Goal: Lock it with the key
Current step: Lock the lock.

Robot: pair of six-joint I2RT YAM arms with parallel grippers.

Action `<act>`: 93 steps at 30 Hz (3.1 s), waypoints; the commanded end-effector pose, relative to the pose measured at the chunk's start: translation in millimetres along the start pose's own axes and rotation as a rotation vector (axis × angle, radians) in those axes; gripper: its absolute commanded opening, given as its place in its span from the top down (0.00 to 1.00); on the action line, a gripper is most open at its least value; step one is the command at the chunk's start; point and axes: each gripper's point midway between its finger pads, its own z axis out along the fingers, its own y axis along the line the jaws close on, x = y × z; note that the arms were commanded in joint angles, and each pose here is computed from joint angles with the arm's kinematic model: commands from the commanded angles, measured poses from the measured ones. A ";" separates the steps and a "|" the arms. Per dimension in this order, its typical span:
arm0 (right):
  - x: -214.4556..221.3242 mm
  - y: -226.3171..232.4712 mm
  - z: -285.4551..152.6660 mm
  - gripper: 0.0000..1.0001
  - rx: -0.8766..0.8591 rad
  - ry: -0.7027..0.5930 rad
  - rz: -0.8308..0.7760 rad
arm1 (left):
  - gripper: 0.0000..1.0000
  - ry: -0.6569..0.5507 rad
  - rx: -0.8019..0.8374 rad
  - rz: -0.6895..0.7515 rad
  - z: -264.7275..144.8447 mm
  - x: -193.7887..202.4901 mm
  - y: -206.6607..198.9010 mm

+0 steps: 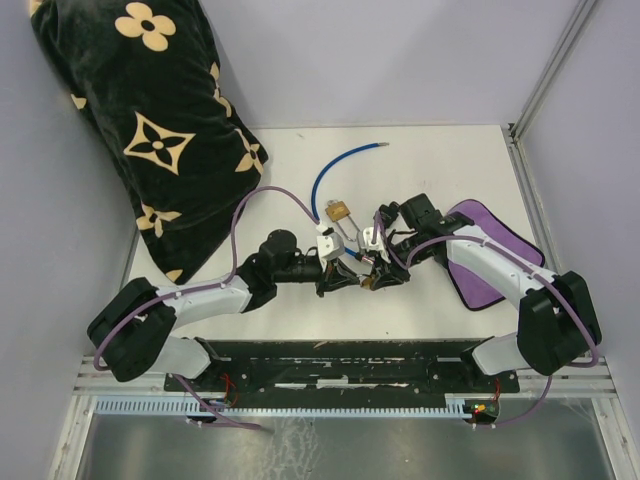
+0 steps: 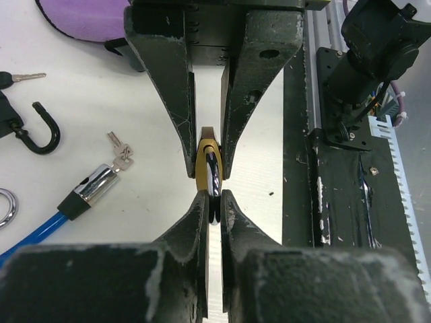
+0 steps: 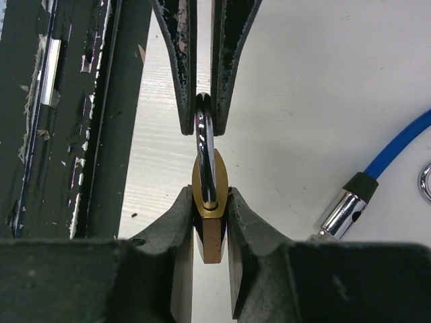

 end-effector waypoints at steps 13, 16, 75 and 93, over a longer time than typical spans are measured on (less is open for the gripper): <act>-9.7 -3.9 0.6 0.98 0.019 -0.051 -0.110 | 0.77 -0.069 0.029 -0.068 5.6 -16.6 -13.1; -9.4 -3.7 0.3 0.98 0.020 -0.050 -0.114 | 0.79 -0.060 0.038 -0.080 6.7 -14.7 -14.0; -83.6 50.9 -66.7 0.98 -0.092 -0.036 -0.003 | 0.95 -0.145 0.009 -0.101 -12.4 -63.1 -26.4; -86.2 49.4 -66.6 0.98 -0.106 -0.024 0.011 | 0.44 -0.128 0.049 -0.092 -9.6 -96.3 -30.8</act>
